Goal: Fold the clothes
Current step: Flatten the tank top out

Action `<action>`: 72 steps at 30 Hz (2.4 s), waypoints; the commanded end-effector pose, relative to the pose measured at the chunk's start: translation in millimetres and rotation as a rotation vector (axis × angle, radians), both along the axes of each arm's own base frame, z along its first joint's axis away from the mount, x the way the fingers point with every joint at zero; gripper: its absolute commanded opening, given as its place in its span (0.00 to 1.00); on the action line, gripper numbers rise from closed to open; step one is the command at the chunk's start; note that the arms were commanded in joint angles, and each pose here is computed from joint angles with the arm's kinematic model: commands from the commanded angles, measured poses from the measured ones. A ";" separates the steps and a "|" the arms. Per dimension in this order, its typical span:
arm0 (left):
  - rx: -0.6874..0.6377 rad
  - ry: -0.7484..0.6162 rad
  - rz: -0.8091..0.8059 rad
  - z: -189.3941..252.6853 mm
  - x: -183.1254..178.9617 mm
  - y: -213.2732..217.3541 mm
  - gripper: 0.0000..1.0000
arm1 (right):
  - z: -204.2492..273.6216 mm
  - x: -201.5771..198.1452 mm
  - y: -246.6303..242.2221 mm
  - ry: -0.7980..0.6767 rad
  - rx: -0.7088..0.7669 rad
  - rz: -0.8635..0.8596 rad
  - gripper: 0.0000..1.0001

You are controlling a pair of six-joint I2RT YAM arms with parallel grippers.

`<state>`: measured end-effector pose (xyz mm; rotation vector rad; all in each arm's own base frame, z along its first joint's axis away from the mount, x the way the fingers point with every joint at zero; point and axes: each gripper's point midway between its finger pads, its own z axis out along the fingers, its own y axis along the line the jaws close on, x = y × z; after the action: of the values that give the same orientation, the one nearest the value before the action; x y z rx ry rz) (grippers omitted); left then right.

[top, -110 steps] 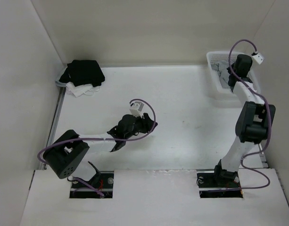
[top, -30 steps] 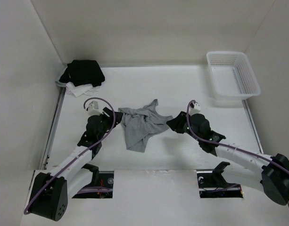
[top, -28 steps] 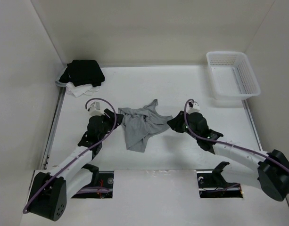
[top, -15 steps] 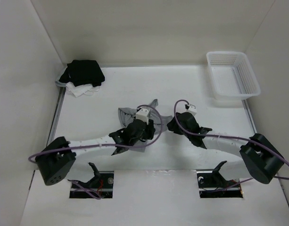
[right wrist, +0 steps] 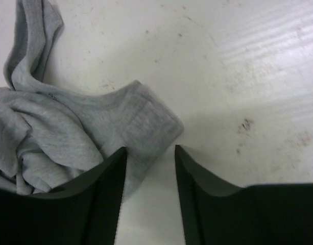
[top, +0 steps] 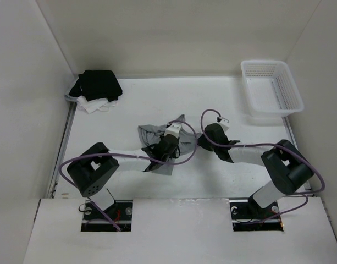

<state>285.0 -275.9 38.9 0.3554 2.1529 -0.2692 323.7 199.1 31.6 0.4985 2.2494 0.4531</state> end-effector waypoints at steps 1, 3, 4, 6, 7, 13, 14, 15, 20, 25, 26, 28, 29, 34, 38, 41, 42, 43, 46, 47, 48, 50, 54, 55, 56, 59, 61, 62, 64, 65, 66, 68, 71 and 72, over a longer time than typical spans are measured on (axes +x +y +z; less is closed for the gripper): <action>-0.105 -0.094 0.032 41.0 19.7 -5.8 0.18 | 2.0 21.9 10.7 -0.009 0.051 0.010 0.37; -0.183 -0.098 0.070 57.9 20.2 6.0 0.12 | 3.8 35.1 12.5 -0.031 0.076 0.005 0.17; -0.209 -0.104 0.073 64.5 19.4 8.3 0.12 | 8.2 39.9 12.5 -0.052 0.086 0.003 0.11; -0.315 -0.120 0.092 88.4 15.2 21.2 0.11 | 31.9 48.6 14.2 -0.133 0.110 0.006 0.04; -0.354 -0.127 0.097 97.6 12.7 26.6 0.11 | 46.1 51.2 15.2 -0.174 0.116 0.011 0.04; -0.604 -0.194 0.162 149.7 0.3 72.3 0.10 | 171.1 53.7 4.3 -0.456 0.107 0.023 0.02; -0.656 -0.219 0.181 161.7 -0.9 83.1 0.10 | 199.6 49.8 4.0 -0.510 0.108 0.037 0.02; -0.710 -0.246 0.198 175.8 -1.9 93.4 0.10 | 232.9 46.1 2.3 -0.570 0.112 0.043 0.02; -0.905 -0.388 0.237 250.3 -9.5 133.3 0.10 | 377.9 8.0 -2.2 -0.814 0.111 0.099 0.02; -1.106 -0.584 0.211 341.3 -52.2 169.4 0.11 | 509.9 -80.4 -17.2 -1.050 0.166 0.159 0.03; -1.131 -0.622 0.202 352.6 -64.1 176.0 0.11 | 523.7 -92.4 -19.9 -1.075 0.178 0.170 0.03; -1.164 -0.682 0.209 364.0 -84.8 190.3 0.14 | 544.8 -111.2 -26.1 -1.120 0.184 0.183 0.04; -1.175 -0.694 0.224 360.0 -92.8 196.7 0.16 | 545.7 -111.1 -27.7 -1.126 0.172 0.176 0.04; -1.231 -0.539 0.225 290.3 -95.9 183.6 0.26 | 487.8 -26.2 -7.2 -1.067 0.093 0.183 0.04; -1.252 -0.371 0.217 236.5 -84.5 158.2 0.42 | 429.9 76.5 33.9 -0.876 0.198 0.280 0.04; -1.211 -0.316 0.241 212.2 -75.1 147.5 0.54 | 410.3 166.9 61.3 -0.788 0.245 0.254 0.04; -1.191 -0.321 0.257 209.0 -71.8 148.4 0.56 | 406.8 186.9 67.6 -0.770 0.250 0.240 0.05; -1.153 -0.342 0.304 205.7 -63.4 153.8 0.58 | 405.4 210.7 77.3 -0.744 0.262 0.236 0.06; -1.050 -0.355 0.425 193.6 -42.3 167.1 0.58 | 391.9 247.8 89.5 -0.696 0.251 0.198 0.28; -1.011 -0.344 0.461 186.8 -35.2 169.8 0.58 | 387.2 251.6 89.8 -0.690 0.235 0.192 0.39; -0.946 -0.324 0.509 173.9 -23.5 173.0 0.58 | 373.7 252.1 89.0 -0.666 0.200 0.192 0.53; -0.882 -0.297 0.533 160.2 -12.9 172.4 0.58 | 350.4 241.8 89.0 -0.630 0.144 0.202 0.60; -0.647 -0.228 0.524 118.8 4.6 167.2 0.57 | 275.0 171.3 74.1 -0.517 0.059 0.220 0.39; -0.608 -0.207 0.531 107.6 6.6 166.7 0.57 | 234.3 129.2 70.2 -0.453 0.044 0.242 0.18; -0.587 -0.204 0.548 103.2 7.8 170.1 0.57 | 210.6 103.7 69.3 -0.409 0.045 0.254 0.09; -0.531 -0.220 0.613 90.8 7.7 186.4 0.59 | 136.9 23.6 71.0 -0.273 0.051 0.316 0.07; -0.505 -0.204 0.633 81.2 9.5 190.7 0.59 | 104.0 -6.3 63.0 -0.217 0.027 0.317 0.15; -0.494 -0.191 0.638 77.0 11.7 190.8 0.57 | 95.4 -14.4 58.2 -0.203 0.021 0.306 0.17; -0.479 -0.169 0.637 71.4 17.3 188.3 0.52 | 84.9 -27.2 45.8 -0.188 0.020 0.280 0.23; -0.466 -0.145 0.629 65.3 21.1 185.2 0.49 | 83.3 -30.6 42.7 -0.187 0.026 0.274 0.25; -0.460 -0.113 0.616 58.5 24.5 181.1 0.47 | 84.2 -35.2 40.9 -0.198 0.047 0.275 0.29; -0.446 -0.076 0.611 48.9 29.8 178.4 0.45 | 87.9 -37.7 37.1 -0.218 0.077 0.267 0.31; -0.433 -0.046 0.648 38.4 35.8 185.3 0.45 | 91.5 -39.0 33.4 -0.237 0.091 0.261 0.32; -0.427 -0.039 0.663 36.0 39.1 187.7 0.45 | 91.7 -39.6 33.0 -0.239 0.093 0.260 0.32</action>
<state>297.1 -83.8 48.6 -0.5711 2.0645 -0.2679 265.5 223.6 81.5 0.1218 2.2433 0.6076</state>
